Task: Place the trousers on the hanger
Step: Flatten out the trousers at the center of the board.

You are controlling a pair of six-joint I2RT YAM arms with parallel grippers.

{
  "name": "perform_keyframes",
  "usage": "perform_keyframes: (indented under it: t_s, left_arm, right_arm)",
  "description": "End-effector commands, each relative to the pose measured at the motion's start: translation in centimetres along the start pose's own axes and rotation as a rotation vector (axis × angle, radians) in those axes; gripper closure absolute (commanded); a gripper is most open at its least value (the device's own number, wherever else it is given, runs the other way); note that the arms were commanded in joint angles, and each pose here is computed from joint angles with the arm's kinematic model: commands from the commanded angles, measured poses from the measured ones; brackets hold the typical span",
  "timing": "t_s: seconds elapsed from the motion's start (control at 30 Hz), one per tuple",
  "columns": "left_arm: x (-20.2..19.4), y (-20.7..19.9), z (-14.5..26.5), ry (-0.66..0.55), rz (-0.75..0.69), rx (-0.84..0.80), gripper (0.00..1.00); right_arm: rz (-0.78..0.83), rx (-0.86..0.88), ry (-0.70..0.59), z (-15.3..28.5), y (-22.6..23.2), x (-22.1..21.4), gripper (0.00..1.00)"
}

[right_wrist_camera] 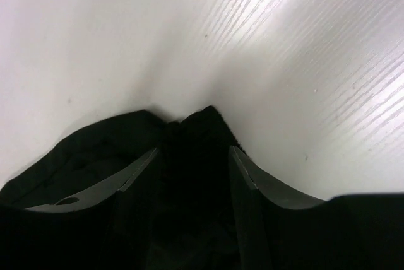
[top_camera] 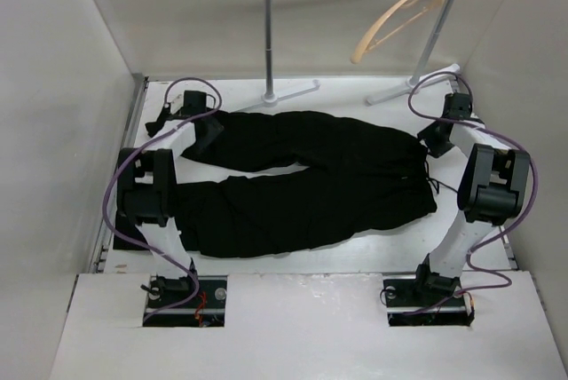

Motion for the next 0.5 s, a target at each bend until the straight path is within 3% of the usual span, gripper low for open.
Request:
perform_keyframes:
  t_s: [0.0, 0.17, 0.2, 0.3, 0.37, 0.47]
  left_arm:
    - [4.0, -0.6, -2.1, -0.073, 0.069, -0.012, 0.44]
    - [4.7, 2.2, -5.4, -0.028, 0.148, 0.076, 0.44]
    - [4.7, 3.0, -5.8, -0.018, 0.164, 0.094, 0.44]
    - [4.6, 5.1, -6.3, -0.005, 0.206, 0.130, 0.44]
    - [4.8, 6.4, -6.4, -0.005, 0.230, 0.155, 0.45]
    - [5.1, 8.3, -5.5, -0.026, 0.270, 0.194, 0.46]
  right_arm:
    - [0.038, -0.065, -0.023, -0.4, 0.4, 0.8, 0.48]
    - [0.054, -0.080, 0.010, -1.4, 0.7, 0.0, 0.48]
    - [0.055, -0.087, 0.029, -1.9, 0.7, -0.3, 0.64]
    - [0.052, -0.094, 0.021, -1.9, 0.6, -0.1, 0.84]
    - [0.044, -0.081, -0.005, -1.1, 0.9, 0.4, 0.90]
    - [0.034, -0.077, -0.086, 0.6, 1.3, 2.0, 0.92]
Point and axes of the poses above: each gripper's point midway between its finger pads, its own z axis back along the fingers, its own y axis along the line the jaws close on, x = y × z, the point moved 7 cm from there along z, back along the fingers, and after that the axes turned 1 degree about z, right-handed, at the moved point
